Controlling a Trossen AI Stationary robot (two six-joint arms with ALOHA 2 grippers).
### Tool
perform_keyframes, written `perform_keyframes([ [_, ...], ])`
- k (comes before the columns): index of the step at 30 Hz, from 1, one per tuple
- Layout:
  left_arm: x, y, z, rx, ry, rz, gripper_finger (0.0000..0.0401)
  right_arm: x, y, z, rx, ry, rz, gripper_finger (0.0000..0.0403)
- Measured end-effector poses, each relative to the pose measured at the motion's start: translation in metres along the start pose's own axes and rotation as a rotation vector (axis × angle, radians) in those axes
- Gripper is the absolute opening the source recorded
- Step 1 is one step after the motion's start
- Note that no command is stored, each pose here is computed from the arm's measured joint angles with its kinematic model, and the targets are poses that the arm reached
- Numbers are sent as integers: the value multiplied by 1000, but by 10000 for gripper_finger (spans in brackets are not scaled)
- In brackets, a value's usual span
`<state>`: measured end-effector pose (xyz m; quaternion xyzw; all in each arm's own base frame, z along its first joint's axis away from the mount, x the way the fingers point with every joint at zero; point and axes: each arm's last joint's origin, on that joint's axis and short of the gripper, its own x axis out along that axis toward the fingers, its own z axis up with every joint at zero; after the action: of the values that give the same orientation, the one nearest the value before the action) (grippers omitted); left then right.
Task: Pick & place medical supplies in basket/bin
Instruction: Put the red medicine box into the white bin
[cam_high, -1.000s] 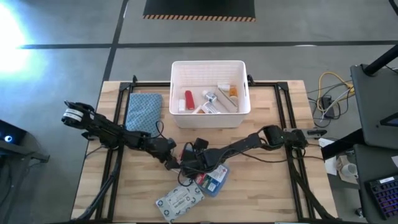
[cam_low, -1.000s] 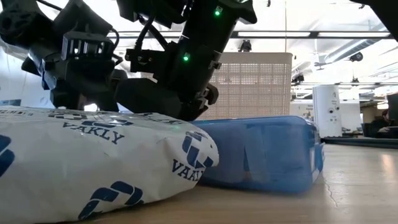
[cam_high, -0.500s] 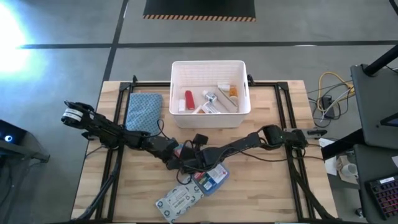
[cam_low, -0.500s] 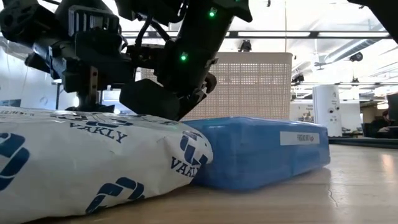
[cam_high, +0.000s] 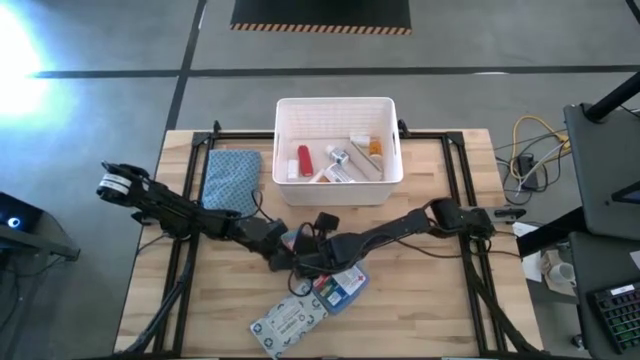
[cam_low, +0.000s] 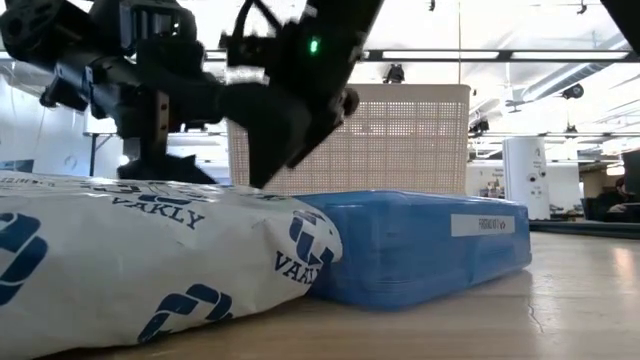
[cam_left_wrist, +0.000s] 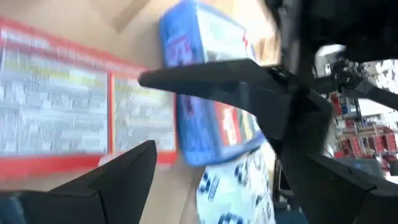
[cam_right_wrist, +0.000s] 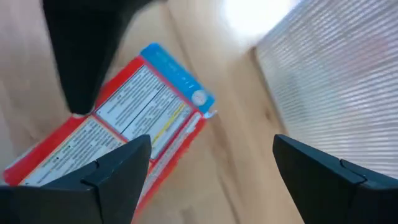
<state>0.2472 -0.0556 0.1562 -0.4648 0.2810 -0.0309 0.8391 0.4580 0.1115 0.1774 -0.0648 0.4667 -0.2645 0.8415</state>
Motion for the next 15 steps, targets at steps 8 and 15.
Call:
perform_keyframes([
  [8,-1,10,-14,-91,37,150,322,-15,-44,20,75,86,235,327],
  [15,-1,4,-37,-250,-74,211,322,23,-72,17,260,230,445,327],
])
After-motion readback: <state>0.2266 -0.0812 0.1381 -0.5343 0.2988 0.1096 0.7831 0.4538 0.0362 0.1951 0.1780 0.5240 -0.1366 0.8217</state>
